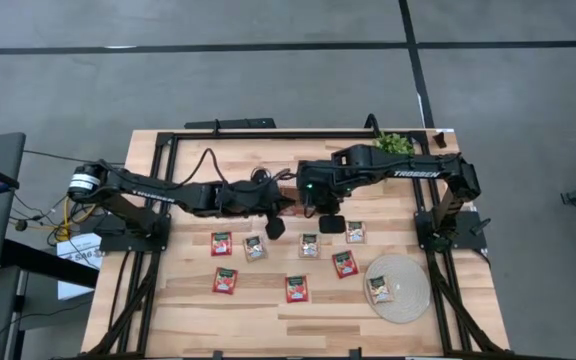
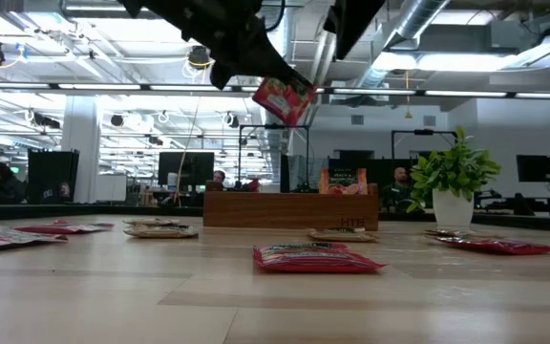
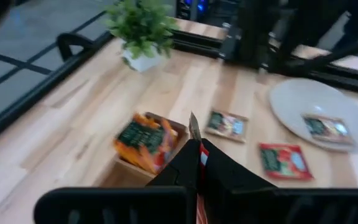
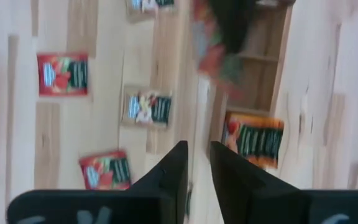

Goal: Pick & Place Tea
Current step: Put the red tea bag into the middle section of the wooden organizer

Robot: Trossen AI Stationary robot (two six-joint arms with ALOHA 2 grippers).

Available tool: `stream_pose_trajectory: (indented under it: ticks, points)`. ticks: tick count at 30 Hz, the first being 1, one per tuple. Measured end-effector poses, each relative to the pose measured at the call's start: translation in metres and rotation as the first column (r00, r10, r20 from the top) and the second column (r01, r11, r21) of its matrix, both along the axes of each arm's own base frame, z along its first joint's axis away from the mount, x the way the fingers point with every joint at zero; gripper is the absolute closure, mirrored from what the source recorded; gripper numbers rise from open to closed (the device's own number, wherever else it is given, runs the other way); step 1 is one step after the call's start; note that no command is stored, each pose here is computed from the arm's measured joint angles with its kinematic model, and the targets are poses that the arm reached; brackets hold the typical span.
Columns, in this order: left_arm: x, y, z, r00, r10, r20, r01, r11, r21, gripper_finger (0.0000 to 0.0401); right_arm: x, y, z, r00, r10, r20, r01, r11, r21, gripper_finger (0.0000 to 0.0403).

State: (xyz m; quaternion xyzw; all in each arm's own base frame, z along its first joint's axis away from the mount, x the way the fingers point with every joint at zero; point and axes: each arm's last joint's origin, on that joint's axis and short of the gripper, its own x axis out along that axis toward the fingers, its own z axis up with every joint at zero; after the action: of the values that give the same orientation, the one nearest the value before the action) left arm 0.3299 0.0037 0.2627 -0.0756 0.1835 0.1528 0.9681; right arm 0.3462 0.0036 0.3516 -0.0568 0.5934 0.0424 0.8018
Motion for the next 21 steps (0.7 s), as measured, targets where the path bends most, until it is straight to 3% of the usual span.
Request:
stream_pose_trajectory:
  ticks: [6,13,21]
  points:
    - [0.012,0.029,-0.014,1.0,0.019,0.022,-0.017,0.997,-0.075,0.04,-0.021,0.001,0.012,0.999,0.012,-0.038,-0.012,1.0,-0.003,0.035]
    - [0.028,0.045,-0.032,0.997,0.007,0.076,0.002,0.994,-0.113,0.0401,-0.066,0.0,0.04,0.994,0.018,0.111,-0.018,1.0,-0.002,0.0368]
    - [0.032,0.068,-0.056,1.0,0.009,0.024,-0.006,0.995,-0.1,0.0401,-0.12,0.002,0.051,0.947,-0.082,0.31,0.065,0.996,0.064,0.0378]
